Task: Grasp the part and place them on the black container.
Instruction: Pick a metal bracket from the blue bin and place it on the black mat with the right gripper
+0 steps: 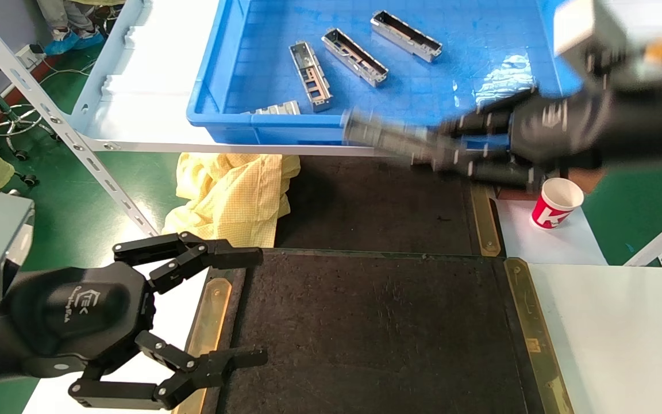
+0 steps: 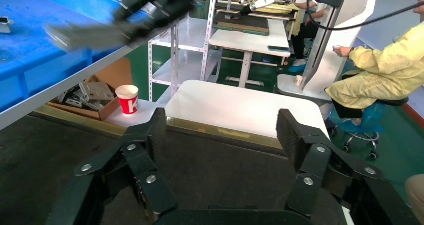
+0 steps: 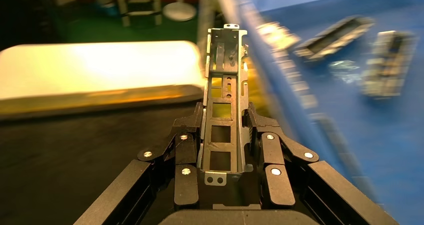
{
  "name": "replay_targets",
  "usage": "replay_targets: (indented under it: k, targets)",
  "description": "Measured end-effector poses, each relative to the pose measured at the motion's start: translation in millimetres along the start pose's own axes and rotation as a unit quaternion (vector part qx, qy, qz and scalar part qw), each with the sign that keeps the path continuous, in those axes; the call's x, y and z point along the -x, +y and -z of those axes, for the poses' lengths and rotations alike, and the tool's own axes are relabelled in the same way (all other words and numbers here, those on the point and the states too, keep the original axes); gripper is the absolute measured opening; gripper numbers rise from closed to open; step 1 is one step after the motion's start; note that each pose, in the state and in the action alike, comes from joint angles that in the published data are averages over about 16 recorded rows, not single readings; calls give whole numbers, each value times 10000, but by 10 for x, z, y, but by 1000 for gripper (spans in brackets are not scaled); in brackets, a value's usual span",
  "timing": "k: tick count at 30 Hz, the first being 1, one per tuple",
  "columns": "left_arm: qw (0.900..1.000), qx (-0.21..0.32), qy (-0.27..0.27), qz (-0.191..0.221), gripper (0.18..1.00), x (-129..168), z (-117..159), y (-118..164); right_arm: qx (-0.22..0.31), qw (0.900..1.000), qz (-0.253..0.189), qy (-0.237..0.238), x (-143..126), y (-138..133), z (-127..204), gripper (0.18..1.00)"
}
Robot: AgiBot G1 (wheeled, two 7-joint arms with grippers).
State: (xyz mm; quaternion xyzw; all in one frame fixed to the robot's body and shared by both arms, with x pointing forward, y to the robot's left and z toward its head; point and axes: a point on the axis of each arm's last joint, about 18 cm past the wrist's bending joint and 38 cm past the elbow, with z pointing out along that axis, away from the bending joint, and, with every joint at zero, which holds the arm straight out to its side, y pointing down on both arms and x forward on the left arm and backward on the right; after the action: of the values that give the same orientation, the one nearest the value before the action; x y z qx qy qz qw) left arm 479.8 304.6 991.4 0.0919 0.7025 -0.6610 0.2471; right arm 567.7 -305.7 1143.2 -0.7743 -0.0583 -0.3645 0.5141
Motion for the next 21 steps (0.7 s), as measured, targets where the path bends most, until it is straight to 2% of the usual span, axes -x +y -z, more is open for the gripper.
replay_targets:
  k: [9, 15, 21]
  targets:
    - [10000, 0, 0, 0, 889, 0, 0, 0, 400, 9972, 256, -583, 417, 380, -336, 354]
    - [10000, 0, 0, 0, 956, 0, 0, 0, 575, 9941, 507, -768, 532, 691, -698, 354]
    - [10000, 0, 0, 0, 989, 0, 0, 0, 580, 9926, 615, -875, 627, 975, -1106, 354]
